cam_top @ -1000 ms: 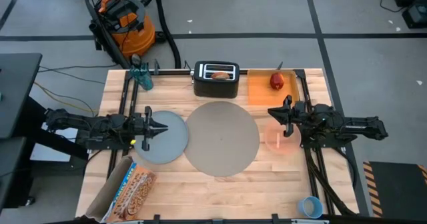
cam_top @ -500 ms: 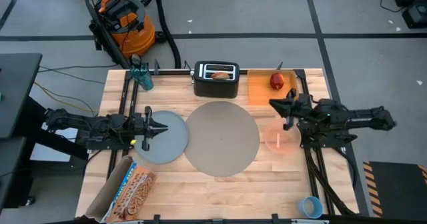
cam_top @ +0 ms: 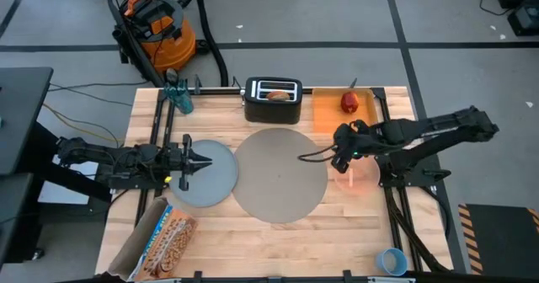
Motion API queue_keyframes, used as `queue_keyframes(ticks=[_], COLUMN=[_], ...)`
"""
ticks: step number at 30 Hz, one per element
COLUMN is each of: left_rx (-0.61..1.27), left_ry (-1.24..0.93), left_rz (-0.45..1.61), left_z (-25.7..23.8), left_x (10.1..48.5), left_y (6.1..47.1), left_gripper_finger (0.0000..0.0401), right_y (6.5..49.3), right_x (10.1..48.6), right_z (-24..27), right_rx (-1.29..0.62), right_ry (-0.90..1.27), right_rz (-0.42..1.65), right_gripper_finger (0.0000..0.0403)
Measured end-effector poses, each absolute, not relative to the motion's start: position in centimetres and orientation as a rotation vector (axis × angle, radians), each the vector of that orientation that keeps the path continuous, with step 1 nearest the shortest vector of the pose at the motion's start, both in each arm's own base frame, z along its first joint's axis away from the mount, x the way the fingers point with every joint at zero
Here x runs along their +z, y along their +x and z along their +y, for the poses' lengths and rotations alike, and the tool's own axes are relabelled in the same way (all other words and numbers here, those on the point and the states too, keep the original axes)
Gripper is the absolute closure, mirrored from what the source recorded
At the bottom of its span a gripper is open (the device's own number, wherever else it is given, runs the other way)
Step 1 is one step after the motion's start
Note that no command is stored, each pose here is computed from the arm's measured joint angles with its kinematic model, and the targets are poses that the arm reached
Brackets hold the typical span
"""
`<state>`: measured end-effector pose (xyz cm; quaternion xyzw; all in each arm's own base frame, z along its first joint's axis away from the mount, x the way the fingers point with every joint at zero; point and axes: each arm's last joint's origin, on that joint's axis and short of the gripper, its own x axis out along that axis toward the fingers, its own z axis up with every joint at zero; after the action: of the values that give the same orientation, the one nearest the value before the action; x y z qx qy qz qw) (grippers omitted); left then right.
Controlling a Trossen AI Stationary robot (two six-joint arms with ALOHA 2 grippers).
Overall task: Arrange a breakfast setting
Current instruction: Put the orange bowl on the gray placemat
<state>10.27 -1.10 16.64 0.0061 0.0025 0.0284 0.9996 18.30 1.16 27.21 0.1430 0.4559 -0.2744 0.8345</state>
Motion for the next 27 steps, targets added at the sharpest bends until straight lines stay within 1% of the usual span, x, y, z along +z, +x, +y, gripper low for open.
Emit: queue_keyframes(ticks=[3,5,7,11,15,19,23,27], left_rx=[0.057,0.057,0.057,0.057,0.057,0.057,0.057,0.057], left_ry=[0.012,0.012,0.012,0.012,0.012,0.012,0.012,0.012], left_rz=[0.005,0.005,0.006,0.005,0.005,0.005,0.005,0.005], left_z=[-1.1,-1.1,-1.1,-1.1,-1.1,-1.1,-1.1,-1.1], left_x=[16.6,16.6,16.6,16.6,16.6,16.6,16.6,16.6], left_y=[10.3,10.3,10.3,10.3,10.3,10.3,10.3,10.3], left_gripper_finger=[0.0346,0.0346,0.0346,0.0346,0.0346,0.0346,0.0346,0.0346], right_y=[19.3,19.9,20.3,20.8,21.1,21.6,22.0,22.3], right_x=[26.6,25.8,24.7,22.5,20.8,19.7,18.7,18.1], right_z=[1.4,1.8,2.4,3.5,4.5,5.3,5.9,6.3], right_rx=[-0.639,-0.644,-0.637,-0.661,-0.683,-0.680,-0.709,-0.683], right_ry=[0.389,0.459,0.498,0.488,0.505,0.499,0.498,0.537], right_rz=[1.041,1.092,1.153,1.246,1.329,1.370,1.402,1.439], right_gripper_finger=[0.0215,0.0196,0.0181,0.0164,0.0163,0.0171,0.0188,0.0208])
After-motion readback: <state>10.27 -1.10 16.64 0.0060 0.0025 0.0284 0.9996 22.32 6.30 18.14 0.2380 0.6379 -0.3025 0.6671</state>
